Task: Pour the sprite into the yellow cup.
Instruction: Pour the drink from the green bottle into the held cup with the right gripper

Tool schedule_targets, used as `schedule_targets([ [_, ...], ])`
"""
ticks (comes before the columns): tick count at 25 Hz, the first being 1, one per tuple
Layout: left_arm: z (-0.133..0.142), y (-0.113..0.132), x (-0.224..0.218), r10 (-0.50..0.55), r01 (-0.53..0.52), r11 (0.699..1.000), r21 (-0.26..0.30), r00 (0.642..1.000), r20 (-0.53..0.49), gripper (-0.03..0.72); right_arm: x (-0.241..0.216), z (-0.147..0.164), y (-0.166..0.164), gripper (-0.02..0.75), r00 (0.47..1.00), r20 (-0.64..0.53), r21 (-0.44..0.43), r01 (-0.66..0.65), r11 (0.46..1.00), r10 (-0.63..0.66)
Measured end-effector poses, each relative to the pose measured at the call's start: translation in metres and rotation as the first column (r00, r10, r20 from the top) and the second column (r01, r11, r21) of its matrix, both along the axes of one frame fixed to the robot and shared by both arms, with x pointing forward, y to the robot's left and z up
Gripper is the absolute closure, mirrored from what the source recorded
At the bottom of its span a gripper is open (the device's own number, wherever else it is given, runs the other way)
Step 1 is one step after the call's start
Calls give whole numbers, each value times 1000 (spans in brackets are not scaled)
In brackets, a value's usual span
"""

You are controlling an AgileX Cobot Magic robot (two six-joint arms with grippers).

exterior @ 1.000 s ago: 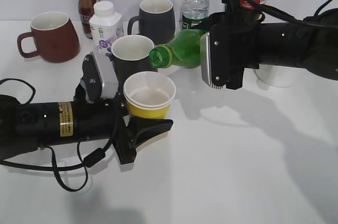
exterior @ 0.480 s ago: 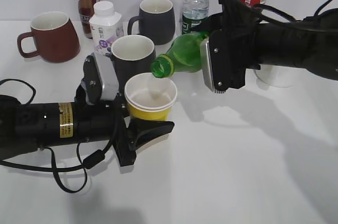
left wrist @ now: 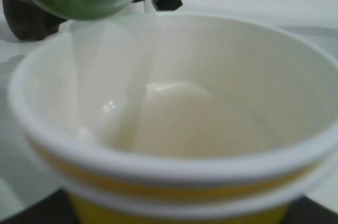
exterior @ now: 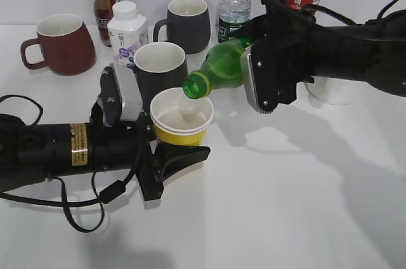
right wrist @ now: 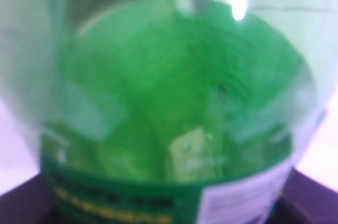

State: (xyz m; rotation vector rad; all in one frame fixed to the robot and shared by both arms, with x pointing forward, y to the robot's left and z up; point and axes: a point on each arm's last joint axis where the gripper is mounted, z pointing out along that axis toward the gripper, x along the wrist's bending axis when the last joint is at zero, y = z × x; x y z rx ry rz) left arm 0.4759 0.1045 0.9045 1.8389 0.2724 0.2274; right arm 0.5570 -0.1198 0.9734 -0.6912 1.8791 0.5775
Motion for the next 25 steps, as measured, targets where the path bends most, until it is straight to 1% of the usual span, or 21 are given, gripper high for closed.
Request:
schedule_targets([
  [9,0,0,0,-4,4,1000,0,1000,1,274,0,3,2,282,999,28,21,-16,1000,15],
  [16,-1,-1,-2,-32,32,999,8,999,6,275,1,4,1,282,999,47,19,-10,1000,10],
  [25,2,-2,-4,-58,58,998,-15,998,16,276,1,4,1,282,997,72,-3,-18,1000,18],
])
